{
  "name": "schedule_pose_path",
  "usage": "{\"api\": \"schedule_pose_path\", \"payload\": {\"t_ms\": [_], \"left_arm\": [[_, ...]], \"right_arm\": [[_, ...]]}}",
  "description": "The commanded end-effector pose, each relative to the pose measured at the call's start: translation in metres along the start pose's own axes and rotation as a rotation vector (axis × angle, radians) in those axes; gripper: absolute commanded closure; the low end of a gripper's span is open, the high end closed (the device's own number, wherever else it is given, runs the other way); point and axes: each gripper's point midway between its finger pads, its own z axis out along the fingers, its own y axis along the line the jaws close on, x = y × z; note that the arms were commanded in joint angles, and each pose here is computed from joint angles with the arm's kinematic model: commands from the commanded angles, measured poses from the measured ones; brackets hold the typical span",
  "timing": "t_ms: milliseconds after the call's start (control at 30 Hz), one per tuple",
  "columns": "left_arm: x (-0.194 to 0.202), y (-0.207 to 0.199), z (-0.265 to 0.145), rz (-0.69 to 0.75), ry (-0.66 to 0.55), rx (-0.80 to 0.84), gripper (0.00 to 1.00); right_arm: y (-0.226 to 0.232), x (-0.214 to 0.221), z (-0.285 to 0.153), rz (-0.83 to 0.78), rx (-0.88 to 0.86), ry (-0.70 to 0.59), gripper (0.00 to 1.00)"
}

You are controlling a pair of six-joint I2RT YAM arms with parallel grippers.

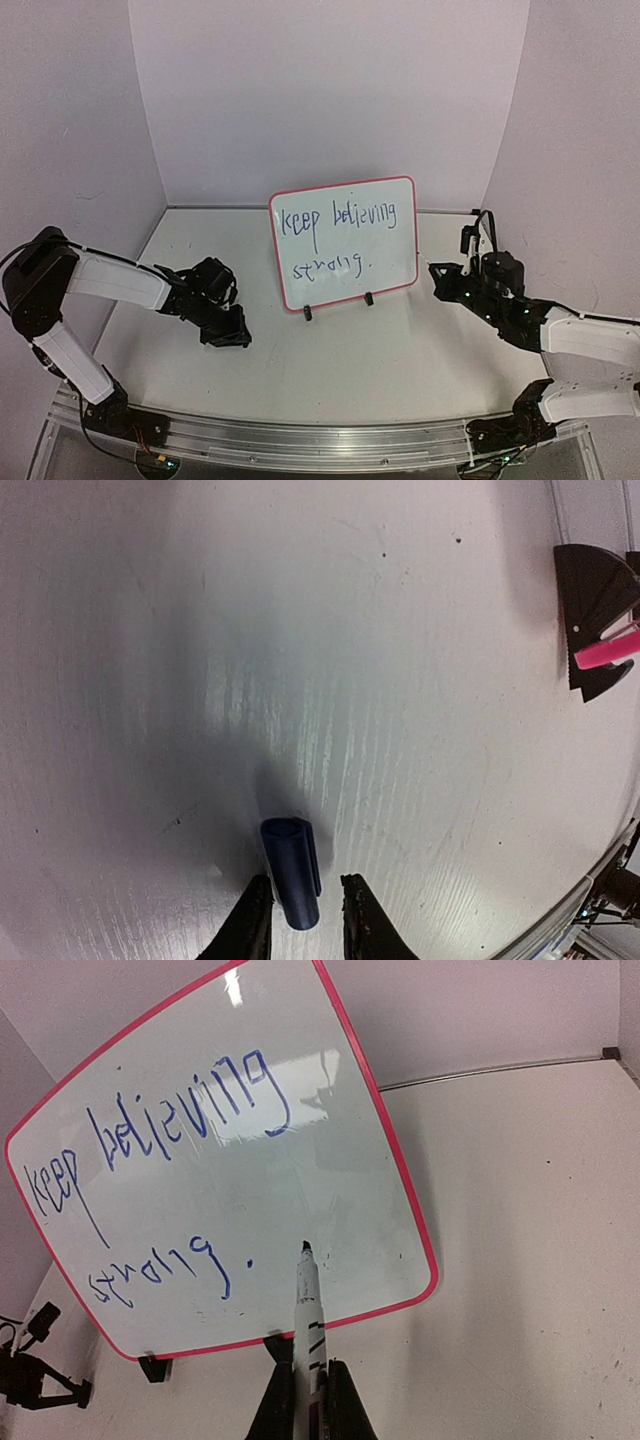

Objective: Write a sentence on the whiteboard
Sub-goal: Pick up the pen cap from the center of the board.

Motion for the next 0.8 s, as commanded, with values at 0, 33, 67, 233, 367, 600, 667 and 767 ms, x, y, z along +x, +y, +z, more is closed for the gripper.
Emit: {"api": "schedule_pose_path", "payload": {"t_ms": [0, 33, 67, 233, 367, 600, 667, 767], "left_arm": [[0.008, -0.008, -0.005, -0.038, 0.009, 0.043, 0.76], [0.007, -0.01, -0.005, -0.036, 0.002, 0.05, 0.75], [0.006, -0.012, -0.005, -0.037, -0.002, 0.056, 0.76], [0.004, -0.028, -0.001, -0.039, -0.003, 0.103, 0.76], [0.002, -0.03, 0.004, -0.027, -0.015, 0.1, 0.76], [-0.013, -0.039, 0.015, 0.002, -0.064, 0.125, 0.75], [-0.018, -0.042, 0.016, 0.019, -0.081, 0.13, 0.75], [-0.023, -0.043, 0.018, 0.045, -0.098, 0.122, 0.74]], "right_arm": [[-0.004, 0.002, -0.001, 0.008, 0.015, -0.007, 1.0], [-0.004, 0.002, -0.001, 0.008, 0.015, -0.005, 1.0], [-0.004, 0.003, -0.001, 0.009, 0.016, -0.004, 1.0], [-0.003, 0.001, -0.003, 0.011, 0.012, -0.011, 1.0], [-0.004, 0.0, -0.004, 0.011, 0.015, -0.016, 1.0], [-0.004, -0.001, -0.004, 0.005, 0.021, -0.014, 1.0], [-0.004, -0.002, -0.005, 0.005, 0.02, -0.014, 1.0], [-0.004, -0.003, -0.005, 0.005, 0.019, -0.014, 1.0]]}}
